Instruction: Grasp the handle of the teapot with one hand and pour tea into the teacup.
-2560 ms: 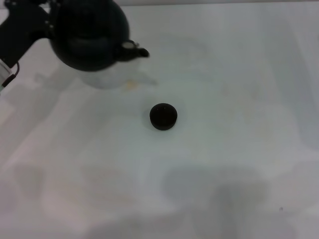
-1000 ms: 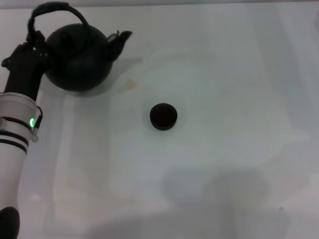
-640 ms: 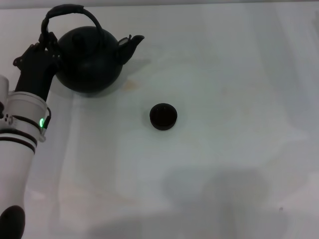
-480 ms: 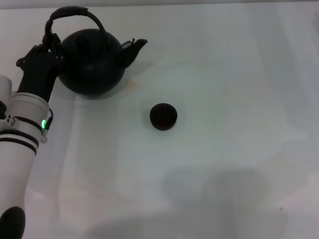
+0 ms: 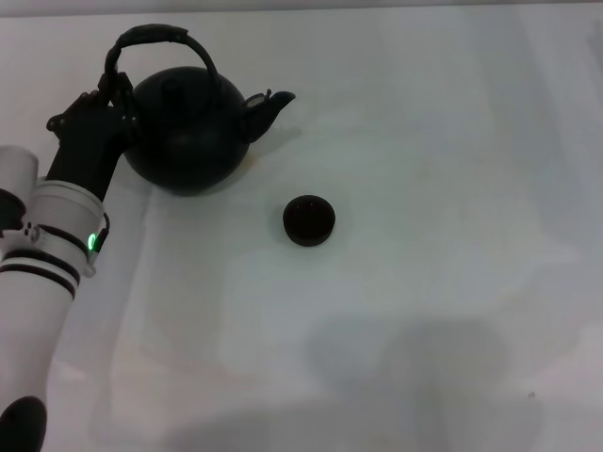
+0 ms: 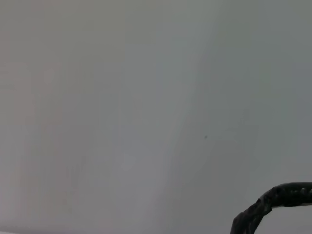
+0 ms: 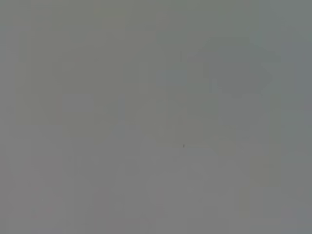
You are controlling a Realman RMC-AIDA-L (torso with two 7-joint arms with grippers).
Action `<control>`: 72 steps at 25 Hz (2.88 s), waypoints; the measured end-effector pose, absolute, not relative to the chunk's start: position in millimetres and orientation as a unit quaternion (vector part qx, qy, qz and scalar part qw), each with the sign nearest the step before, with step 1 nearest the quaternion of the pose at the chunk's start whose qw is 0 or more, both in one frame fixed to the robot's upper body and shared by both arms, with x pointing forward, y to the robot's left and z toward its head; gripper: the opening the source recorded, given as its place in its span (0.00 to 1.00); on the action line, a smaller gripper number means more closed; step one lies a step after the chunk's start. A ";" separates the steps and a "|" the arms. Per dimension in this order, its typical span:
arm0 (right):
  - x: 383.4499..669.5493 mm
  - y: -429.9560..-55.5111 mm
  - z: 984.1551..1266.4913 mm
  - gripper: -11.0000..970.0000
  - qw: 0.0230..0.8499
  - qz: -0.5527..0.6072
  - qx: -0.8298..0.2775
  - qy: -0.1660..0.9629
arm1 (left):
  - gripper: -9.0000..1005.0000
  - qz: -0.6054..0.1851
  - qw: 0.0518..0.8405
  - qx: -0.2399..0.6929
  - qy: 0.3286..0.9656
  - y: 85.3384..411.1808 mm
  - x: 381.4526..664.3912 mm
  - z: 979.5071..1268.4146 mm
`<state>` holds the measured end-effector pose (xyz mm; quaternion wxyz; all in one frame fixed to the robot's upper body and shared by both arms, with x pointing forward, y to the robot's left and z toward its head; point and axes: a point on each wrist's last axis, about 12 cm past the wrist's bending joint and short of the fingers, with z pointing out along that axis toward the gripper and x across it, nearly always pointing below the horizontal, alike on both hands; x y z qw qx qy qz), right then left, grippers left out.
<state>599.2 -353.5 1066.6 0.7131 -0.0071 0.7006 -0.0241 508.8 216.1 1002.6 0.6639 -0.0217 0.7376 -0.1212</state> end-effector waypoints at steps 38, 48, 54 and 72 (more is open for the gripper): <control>591.0 -357.6 1056.7 0.85 0.699 -0.015 0.015 0.715 | 0.88 -0.124 0.702 -0.074 0.698 248.2 447.1 995.1; 572.1 -360.6 1039.6 0.85 0.672 0.030 0.030 0.739 | 0.87 -0.040 0.742 -0.131 0.656 292.4 433.1 1000.9; 562.5 -354.2 1029.2 0.85 0.659 0.041 0.020 0.751 | 0.87 -0.048 0.749 -0.153 0.643 315.7 448.0 1005.1; 556.3 -344.3 1020.7 0.85 0.649 0.057 0.021 0.759 | 0.87 -0.022 0.751 -0.158 0.641 337.0 468.3 1011.1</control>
